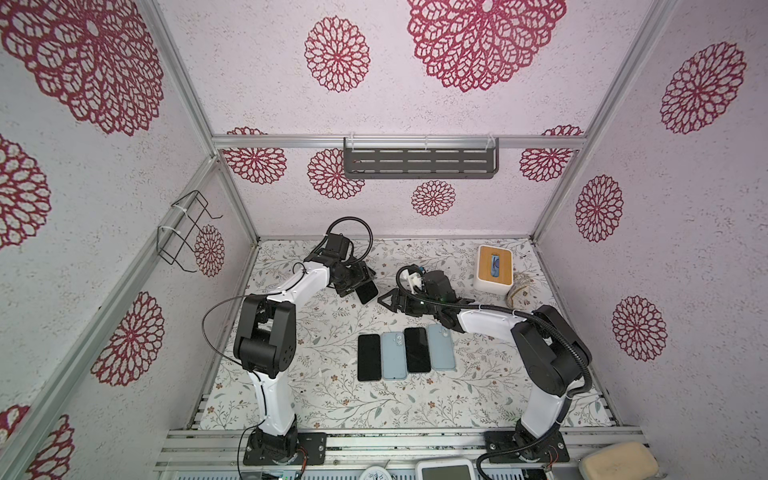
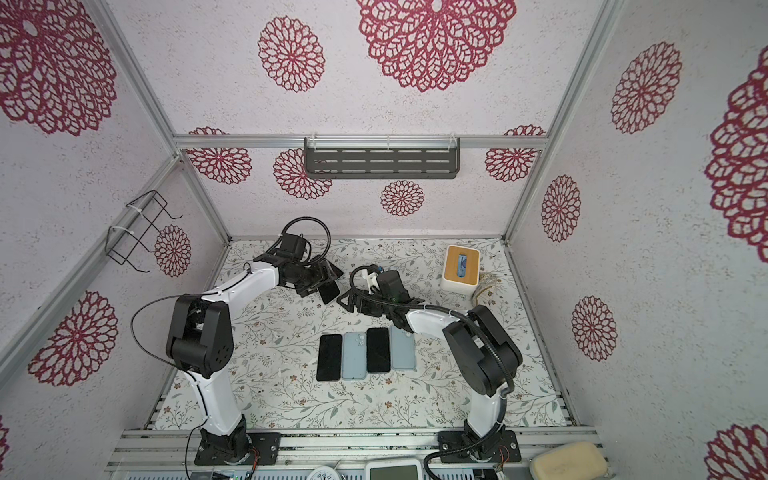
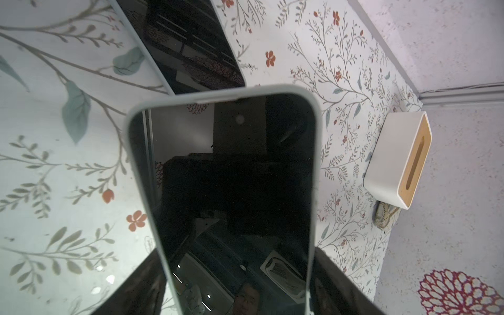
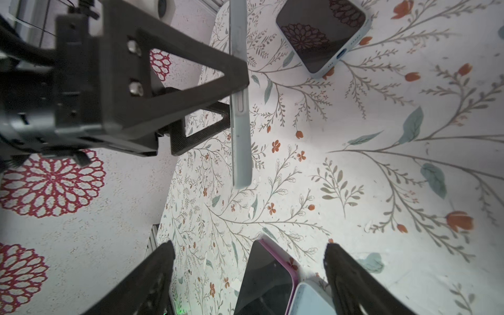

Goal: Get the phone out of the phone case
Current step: 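Lift the black phone with the left gripper while the right gripper moves toward it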

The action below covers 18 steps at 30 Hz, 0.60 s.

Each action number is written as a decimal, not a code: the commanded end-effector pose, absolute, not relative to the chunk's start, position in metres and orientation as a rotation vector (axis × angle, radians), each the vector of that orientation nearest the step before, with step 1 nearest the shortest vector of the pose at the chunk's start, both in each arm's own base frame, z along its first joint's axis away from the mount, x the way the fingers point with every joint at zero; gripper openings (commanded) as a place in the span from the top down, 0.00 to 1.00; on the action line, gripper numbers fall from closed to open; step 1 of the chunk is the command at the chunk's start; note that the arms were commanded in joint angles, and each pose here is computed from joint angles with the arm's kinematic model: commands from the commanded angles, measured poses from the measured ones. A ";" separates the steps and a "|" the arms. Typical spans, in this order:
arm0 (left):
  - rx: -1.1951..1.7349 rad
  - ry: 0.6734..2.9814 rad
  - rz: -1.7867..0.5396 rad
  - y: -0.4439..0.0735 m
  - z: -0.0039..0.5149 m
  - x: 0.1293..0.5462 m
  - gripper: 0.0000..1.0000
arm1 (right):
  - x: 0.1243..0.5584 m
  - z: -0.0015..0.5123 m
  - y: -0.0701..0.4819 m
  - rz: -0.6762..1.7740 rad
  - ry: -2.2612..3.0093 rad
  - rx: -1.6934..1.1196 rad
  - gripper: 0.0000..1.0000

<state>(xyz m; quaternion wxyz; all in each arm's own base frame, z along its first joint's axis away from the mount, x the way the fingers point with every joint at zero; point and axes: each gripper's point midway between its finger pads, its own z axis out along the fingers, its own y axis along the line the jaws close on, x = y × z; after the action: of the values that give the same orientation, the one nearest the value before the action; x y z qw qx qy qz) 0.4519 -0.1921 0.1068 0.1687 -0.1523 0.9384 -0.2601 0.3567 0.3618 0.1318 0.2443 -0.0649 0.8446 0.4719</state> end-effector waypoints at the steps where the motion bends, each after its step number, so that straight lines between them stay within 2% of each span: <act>1: -0.373 2.564 -0.839 -0.211 0.143 0.453 0.56 | 0.371 0.154 0.368 1.299 2.217 -0.164 0.15; 5: -0.345 2.558 -0.859 -0.222 0.147 0.446 0.56 | 0.374 0.152 0.370 1.323 2.201 -0.140 0.20; 12: -0.336 2.540 -0.903 -0.235 0.150 0.438 0.57 | 0.375 0.162 0.370 1.364 2.148 -0.111 0.37; 18: -0.326 2.524 -0.932 -0.241 0.153 0.432 0.57 | 0.373 0.164 0.368 1.379 2.137 -0.100 0.62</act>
<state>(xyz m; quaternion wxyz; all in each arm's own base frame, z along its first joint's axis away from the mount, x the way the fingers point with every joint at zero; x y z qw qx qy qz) 0.4267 -0.2314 0.1195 0.1760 -0.1311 0.9284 -0.2998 0.3707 0.3669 0.1394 0.2684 -0.0332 0.8231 0.4993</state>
